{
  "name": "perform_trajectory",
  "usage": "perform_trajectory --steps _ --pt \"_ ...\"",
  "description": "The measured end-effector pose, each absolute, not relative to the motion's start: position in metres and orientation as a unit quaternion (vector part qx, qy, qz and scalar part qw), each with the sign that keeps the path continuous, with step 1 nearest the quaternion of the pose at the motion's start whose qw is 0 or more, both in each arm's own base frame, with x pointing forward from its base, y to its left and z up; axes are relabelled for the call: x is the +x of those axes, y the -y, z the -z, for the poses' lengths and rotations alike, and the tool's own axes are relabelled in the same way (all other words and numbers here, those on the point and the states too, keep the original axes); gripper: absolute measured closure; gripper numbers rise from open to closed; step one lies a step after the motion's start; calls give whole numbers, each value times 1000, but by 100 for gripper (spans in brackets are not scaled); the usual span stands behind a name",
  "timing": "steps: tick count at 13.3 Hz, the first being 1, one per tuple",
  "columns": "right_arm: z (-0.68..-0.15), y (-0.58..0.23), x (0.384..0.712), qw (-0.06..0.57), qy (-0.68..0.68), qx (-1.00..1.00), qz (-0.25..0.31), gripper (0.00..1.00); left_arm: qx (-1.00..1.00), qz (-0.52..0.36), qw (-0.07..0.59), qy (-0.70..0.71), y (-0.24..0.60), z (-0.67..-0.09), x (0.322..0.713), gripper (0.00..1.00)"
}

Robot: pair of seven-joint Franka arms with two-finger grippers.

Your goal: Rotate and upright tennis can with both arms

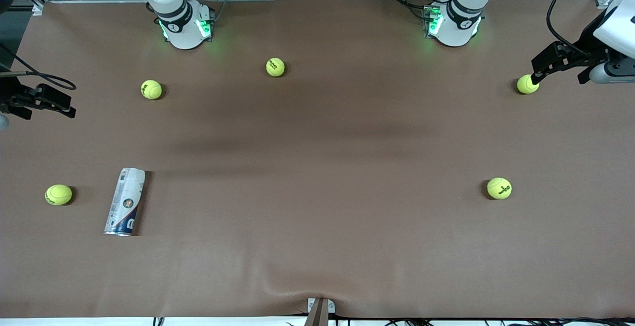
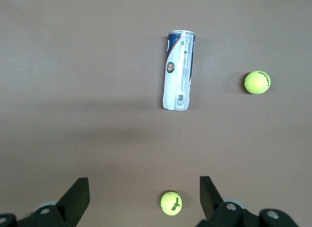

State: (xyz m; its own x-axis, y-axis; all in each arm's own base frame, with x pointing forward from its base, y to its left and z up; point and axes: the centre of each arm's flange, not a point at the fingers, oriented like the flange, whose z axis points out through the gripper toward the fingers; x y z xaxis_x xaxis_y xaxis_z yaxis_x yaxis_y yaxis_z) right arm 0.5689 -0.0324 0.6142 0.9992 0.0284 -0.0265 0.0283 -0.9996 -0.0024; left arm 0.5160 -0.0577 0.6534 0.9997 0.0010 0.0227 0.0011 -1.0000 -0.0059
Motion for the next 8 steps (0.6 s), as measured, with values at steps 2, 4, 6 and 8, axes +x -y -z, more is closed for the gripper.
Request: perform_trajectory --steps 2,4,6,8 --pt "-616 32 568 1 14 -1000 -12 0 -1000 11 3 0 58 -653 516 0" --pt "-615 32 568 1 14 -1000 -12 0 -1000 11 3 1 57 -653 516 0" --pt "-614 33 568 1 8 -1000 -15 0 -1000 11 3 2 56 -653 517 0" --pt "-607 35 567 1 1 -1000 -22 0 -1000 9 3 2 56 -650 518 0"
